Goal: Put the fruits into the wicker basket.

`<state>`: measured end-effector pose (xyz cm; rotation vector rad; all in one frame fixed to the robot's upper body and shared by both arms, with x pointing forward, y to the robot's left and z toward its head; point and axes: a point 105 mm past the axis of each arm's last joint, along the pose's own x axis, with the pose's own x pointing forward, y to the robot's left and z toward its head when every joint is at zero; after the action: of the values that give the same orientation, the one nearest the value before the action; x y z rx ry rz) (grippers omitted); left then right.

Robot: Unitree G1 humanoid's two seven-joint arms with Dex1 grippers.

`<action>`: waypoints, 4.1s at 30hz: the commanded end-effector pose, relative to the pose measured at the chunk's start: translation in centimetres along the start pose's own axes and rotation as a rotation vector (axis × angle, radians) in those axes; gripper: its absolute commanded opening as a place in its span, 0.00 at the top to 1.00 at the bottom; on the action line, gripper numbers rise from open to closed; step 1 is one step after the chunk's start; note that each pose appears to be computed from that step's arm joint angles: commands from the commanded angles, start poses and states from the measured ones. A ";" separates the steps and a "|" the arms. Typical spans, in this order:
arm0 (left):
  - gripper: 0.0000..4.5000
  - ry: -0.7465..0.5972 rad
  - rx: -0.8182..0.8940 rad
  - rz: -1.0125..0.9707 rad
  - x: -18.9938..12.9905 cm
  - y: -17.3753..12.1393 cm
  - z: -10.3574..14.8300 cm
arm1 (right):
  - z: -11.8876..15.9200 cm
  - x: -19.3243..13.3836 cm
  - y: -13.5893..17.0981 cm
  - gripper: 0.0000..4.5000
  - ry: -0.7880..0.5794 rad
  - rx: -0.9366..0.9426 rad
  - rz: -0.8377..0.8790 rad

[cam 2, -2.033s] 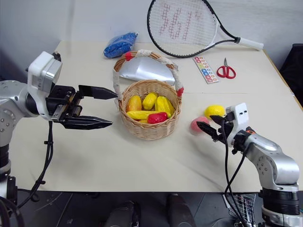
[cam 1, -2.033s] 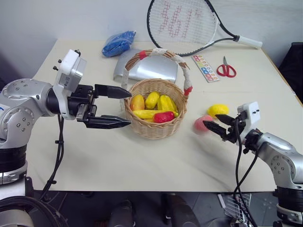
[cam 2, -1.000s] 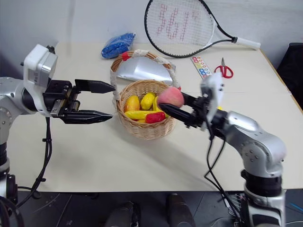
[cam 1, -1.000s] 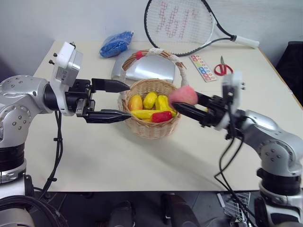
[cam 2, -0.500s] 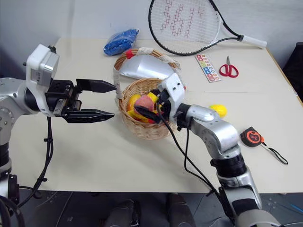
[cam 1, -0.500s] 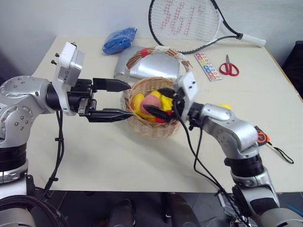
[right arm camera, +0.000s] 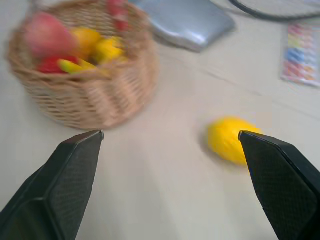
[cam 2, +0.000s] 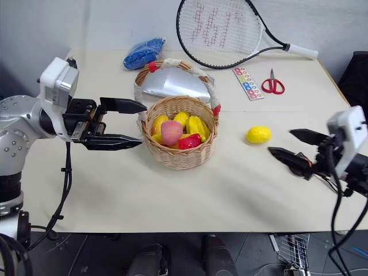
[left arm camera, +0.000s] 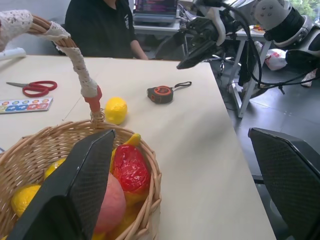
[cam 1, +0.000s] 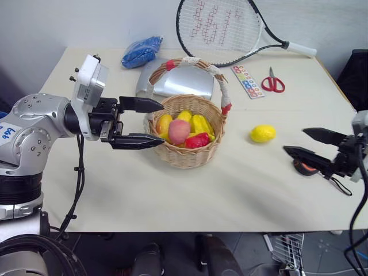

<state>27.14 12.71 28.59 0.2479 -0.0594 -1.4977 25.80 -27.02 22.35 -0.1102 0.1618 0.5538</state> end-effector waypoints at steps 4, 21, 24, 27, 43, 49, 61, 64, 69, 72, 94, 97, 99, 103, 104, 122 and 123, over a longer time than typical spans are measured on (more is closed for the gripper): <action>0.00 -0.007 0.055 -0.012 0.4 0.0 1.1 | -1.2 2.4 -2.8 0.01 -0.025 -0.023 -0.125; 0.00 -0.009 0.057 -0.001 0.8 -0.9 1.8 | -5.9 15.4 -5.4 0.01 0.000 0.088 -0.191; 0.00 -0.006 0.056 0.003 0.8 -1.0 1.8 | -6.1 15.6 -5.5 0.15 -0.011 0.096 -0.194; 0.00 -0.006 0.057 0.010 0.7 -1.0 1.9 | -5.5 15.1 -5.2 0.23 -0.052 0.101 -0.163; 0.00 0.002 0.036 0.057 -0.7 -1.2 2.1 | 4.8 8.7 11.1 0.23 -0.250 -0.042 0.511; 0.00 0.008 0.046 0.058 -0.4 -1.1 2.1 | 6.8 15.3 13.9 0.23 -0.287 0.003 0.442; 0.00 0.008 0.051 0.086 -0.9 -1.4 2.2 | 7.3 18.5 15.8 0.00 -0.274 -0.026 0.384; 0.00 0.008 0.048 0.088 -1.0 -1.4 2.0 | 7.7 16.9 15.7 0.00 -0.307 -0.055 0.386; 0.00 0.000 0.042 0.088 -0.8 -1.0 1.9 | 7.0 12.7 14.2 0.00 -0.297 -0.055 0.387; 0.00 -0.006 0.042 0.082 -0.8 -0.8 1.9 | 6.3 10.4 12.1 0.00 -0.266 -0.058 0.332; 0.00 -0.037 0.059 0.062 -0.3 -0.6 2.3 | 5.1 19.2 6.9 0.51 -0.327 -0.019 -0.014; 0.00 -0.041 0.052 0.063 -0.4 -0.7 2.3 | 5.5 18.6 7.1 0.74 -0.357 -0.009 -0.005; 0.00 -0.040 0.048 0.063 -0.3 -0.6 2.2 | 5.7 18.1 7.0 0.89 -0.375 -0.005 -0.004; 0.00 -0.042 0.046 0.064 -0.2 -0.4 2.1 | 6.7 15.5 5.7 0.95 -0.424 -0.034 -0.026; 0.00 -0.043 0.046 0.064 -0.2 -0.3 2.1 | 7.2 14.5 4.9 0.95 -0.437 -0.046 -0.046; 0.00 -0.096 -0.020 0.003 0.7 0.4 1.8 | 1.6 5.7 -11.2 0.74 -0.355 -0.035 -0.578; 0.00 -0.098 -0.024 0.000 0.8 0.4 1.8 | 1.3 5.8 -11.1 0.67 -0.350 -0.052 -0.558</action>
<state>27.54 11.77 29.46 0.1275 -0.0819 -1.5042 37.20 -32.92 21.40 -0.0700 -0.1350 0.0065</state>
